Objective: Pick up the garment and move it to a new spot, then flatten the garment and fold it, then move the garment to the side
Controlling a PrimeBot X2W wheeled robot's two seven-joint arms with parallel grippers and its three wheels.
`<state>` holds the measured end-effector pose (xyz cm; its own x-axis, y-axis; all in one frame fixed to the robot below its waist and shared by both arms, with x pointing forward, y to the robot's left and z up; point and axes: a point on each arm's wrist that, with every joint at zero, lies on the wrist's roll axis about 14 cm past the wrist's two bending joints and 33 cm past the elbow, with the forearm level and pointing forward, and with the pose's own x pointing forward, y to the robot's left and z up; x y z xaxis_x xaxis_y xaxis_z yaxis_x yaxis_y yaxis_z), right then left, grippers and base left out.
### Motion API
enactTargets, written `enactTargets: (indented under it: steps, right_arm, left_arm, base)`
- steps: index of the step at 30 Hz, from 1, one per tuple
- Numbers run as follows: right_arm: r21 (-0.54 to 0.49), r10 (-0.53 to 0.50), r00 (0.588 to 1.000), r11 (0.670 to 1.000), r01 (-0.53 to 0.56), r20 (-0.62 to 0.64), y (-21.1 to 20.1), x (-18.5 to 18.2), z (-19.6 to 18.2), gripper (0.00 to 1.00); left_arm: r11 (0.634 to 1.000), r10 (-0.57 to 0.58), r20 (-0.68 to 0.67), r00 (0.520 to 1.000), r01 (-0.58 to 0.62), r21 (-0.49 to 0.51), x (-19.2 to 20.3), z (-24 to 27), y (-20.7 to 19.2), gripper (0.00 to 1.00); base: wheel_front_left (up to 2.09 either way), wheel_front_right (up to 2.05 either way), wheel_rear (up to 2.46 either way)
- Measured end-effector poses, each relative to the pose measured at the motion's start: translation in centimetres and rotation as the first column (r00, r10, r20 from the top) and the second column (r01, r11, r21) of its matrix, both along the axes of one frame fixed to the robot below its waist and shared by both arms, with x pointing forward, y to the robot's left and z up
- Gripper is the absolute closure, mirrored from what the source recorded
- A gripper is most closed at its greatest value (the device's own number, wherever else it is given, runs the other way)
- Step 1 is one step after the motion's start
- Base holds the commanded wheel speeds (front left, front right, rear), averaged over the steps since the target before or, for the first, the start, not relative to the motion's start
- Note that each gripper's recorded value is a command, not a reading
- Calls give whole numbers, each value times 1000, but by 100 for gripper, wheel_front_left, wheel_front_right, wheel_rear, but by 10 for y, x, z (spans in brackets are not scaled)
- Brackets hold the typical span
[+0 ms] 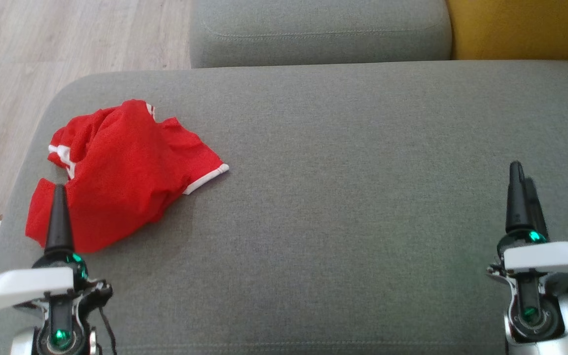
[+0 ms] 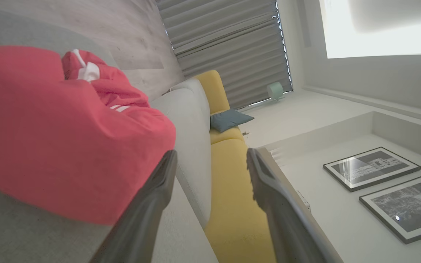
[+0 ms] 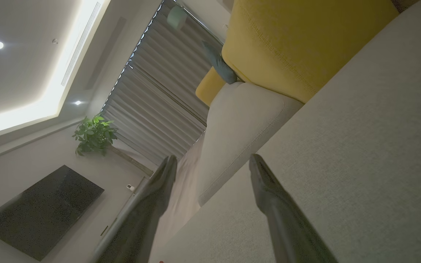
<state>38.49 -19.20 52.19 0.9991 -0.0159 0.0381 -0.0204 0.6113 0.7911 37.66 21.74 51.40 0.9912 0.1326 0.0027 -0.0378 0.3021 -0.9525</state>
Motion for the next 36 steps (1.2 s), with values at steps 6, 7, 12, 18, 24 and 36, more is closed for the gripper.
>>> enactTargets:
  steps: [6, 7, 12, 18, 24, 36]
  right_arm:
    - [-117, 14, 999, 993, -10, 38, 6, 3, 12, 0]
    - [-141, 18, 999, 990, -12, 44, 8, 3, 14, 0]
    - [-248, 46, 997, 968, -29, 65, 18, 4, 20, 0]
    - [-340, 58, 994, 940, -23, 92, 23, 4, 28, 0]
    - [-425, 69, 993, 905, -23, 92, 27, 3, 26, 0]
    - [-574, 75, 995, 819, -22, 70, 29, -2, 15, 0]
  left_arm:
    - [994, -7, 21, 1000, 5, 112, 3, 15, -6, 0]
    - [991, -12, 22, 1000, 9, 131, 3, 16, -9, 0]
    - [968, -52, 42, 998, 39, 249, 5, 26, -24, 0]
    - [919, -95, 48, 994, 69, 388, 5, 33, -41, 0]
    - [858, -121, 53, 991, 78, 508, 6, 37, -55, 0]
    - [671, -194, 27, 981, 113, 733, 4, 35, -85, 0]
  base:
    - [0, 0, 0]
    - [0, 0, 0]
    - [0, 0, 0]
    - [0, 0, 0]
    - [0, 0, 0]
    - [0, 0, 0]
